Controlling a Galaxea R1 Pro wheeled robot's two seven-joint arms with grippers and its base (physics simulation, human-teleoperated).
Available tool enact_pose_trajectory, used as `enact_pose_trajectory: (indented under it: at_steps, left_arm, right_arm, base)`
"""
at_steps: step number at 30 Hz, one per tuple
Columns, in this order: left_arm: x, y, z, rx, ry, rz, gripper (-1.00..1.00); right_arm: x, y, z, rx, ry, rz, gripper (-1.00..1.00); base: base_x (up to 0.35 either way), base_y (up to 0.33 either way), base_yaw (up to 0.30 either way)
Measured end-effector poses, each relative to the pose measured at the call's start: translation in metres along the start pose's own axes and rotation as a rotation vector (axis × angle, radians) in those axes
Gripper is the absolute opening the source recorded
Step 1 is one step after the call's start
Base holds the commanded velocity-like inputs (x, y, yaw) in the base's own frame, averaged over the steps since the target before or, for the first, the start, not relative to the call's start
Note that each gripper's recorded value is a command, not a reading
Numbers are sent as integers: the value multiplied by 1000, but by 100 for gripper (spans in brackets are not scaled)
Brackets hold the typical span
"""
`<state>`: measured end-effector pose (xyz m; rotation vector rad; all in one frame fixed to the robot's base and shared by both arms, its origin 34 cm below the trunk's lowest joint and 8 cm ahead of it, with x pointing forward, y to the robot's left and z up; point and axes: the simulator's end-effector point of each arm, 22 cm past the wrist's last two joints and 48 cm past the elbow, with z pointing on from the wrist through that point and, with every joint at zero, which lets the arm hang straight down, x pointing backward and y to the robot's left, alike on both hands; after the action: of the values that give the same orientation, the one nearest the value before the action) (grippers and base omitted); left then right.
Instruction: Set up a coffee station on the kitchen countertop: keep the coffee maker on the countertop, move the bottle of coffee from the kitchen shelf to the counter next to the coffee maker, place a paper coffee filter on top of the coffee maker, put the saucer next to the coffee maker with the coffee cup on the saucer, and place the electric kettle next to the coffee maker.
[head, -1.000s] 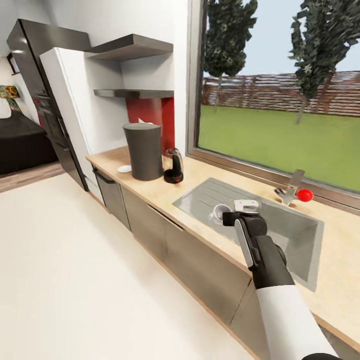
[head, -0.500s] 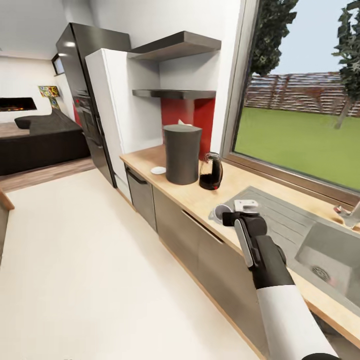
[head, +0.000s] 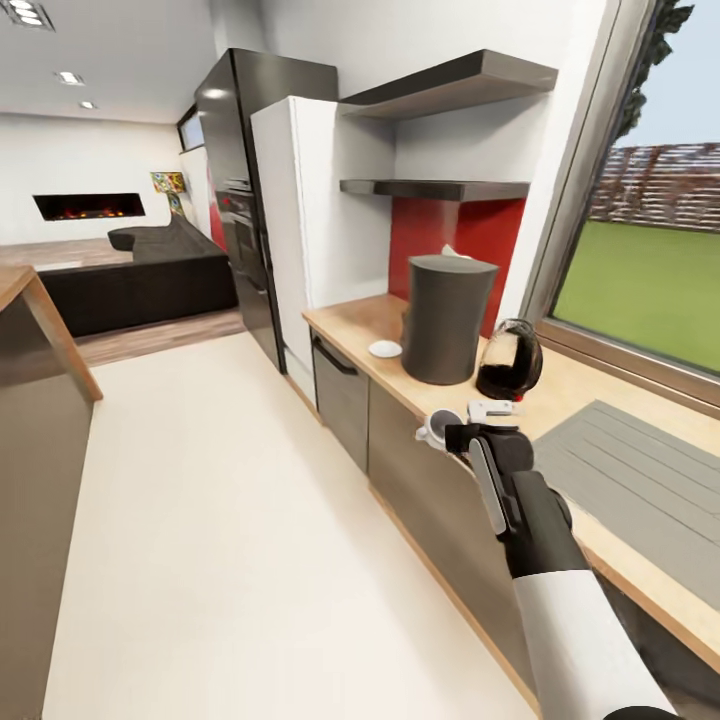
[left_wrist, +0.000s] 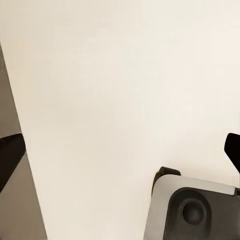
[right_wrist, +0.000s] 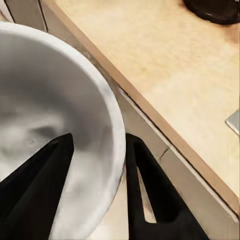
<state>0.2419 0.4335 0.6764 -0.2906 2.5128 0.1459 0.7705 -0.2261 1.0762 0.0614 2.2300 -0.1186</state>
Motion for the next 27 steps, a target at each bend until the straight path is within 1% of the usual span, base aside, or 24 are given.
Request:
enact_pose_trajectory:
  at_steps: [9, 15, 18, 22, 27]
  left_arm:
    - [0, 0, 0, 0, 0, -1, 100]
    - [-5, 2, 1, -3, -10, 3, 100]
    - [-12, 4, 4, -2, -21, 7, 100]
    - [-35, -1, 16, 3, -59, 4, 100]
    - [-88, -17, 41, 23, -140, -2, 100]
  right_arm:
    - [0, 0, 0, 0, 0, 0, -100]
    - [0, 0, 0, 0, 0, 0, -100]
    - [0, 0, 0, 0, 0, 0, -100]
    - [0, 0, 0, 0, 0, 0, -100]
    - [0, 0, 0, -1, 0, 0, -100]
  base:
    - [253, 223, 277]
    - [311, 98, 269]
    - [322, 20, 144]
    - [325, 5, 38]
    - [327, 1, 7]
